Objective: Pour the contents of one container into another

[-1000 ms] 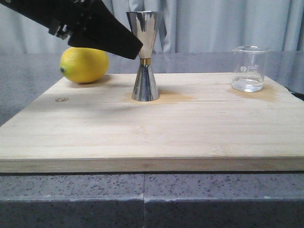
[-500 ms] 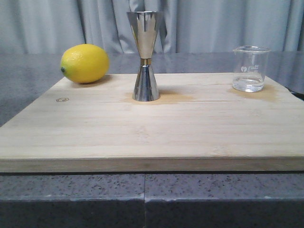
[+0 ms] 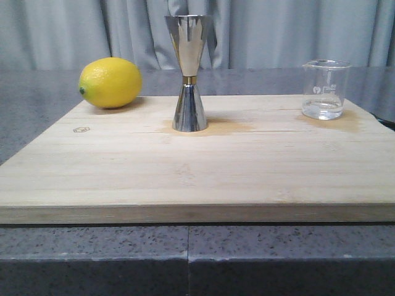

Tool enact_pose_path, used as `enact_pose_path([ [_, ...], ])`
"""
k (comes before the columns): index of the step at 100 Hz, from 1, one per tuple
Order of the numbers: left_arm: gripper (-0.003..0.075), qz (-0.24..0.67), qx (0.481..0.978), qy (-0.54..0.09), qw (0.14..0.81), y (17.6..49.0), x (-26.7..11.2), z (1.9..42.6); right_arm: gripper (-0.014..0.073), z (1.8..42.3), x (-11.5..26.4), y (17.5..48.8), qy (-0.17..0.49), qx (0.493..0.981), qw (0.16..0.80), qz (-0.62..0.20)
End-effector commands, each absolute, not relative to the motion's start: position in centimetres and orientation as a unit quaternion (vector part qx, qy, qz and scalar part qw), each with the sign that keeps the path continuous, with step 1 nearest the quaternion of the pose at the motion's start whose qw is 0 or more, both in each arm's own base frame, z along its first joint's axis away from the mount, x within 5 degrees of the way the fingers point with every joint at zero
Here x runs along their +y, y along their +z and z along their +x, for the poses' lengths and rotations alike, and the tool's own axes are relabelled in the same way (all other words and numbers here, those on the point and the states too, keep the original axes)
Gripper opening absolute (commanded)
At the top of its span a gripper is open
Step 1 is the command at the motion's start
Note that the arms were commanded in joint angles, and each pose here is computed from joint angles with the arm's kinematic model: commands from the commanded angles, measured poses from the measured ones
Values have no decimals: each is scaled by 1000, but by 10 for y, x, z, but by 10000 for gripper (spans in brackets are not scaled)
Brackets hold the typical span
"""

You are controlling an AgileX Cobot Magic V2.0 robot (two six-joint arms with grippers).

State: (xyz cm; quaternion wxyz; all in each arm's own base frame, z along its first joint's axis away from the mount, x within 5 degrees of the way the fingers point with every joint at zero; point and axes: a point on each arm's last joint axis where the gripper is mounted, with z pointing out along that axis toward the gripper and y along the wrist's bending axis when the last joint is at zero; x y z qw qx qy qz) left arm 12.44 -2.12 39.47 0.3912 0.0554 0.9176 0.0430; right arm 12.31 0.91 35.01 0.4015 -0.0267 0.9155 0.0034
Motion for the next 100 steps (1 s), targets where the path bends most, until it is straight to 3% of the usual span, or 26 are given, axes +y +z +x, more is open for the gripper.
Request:
enact_pose_path([
  [1, 589, 36, 902, 33, 428, 395, -15, 112, 606, 110, 7, 371, 3, 885, 464, -32],
  [38, 567, 33, 895, 27, 443, 373, -3, 84, 589, 57, -4, 384, -22, 846, 531, -28],
  [43, 526, 34, 895, 27, 443, 372, -4, 85, 540, 56, -5, 383, -30, 849, 526, -28],
  [51, 431, 34, 895, 25, 443, 372, -4, 85, 383, 56, -6, 382, -36, 852, 522, -28],
  [67, 211, 34, 895, 24, 443, 372, -4, 85, 72, 56, -6, 382, -37, 851, 523, -28],
  [77, 66, 34, 895, 24, 443, 372, -4, 85, -59, 56, -6, 382, -37, 851, 523, -28],
  [84, -20, 34, 895, 24, 443, 372, -4, 85, -71, 56, -6, 382, -37, 851, 523, -28],
  [100, -19, 34, 895, 24, 444, 373, -4, 85, -71, 56, -7, 383, -41, 850, 524, -28],
])
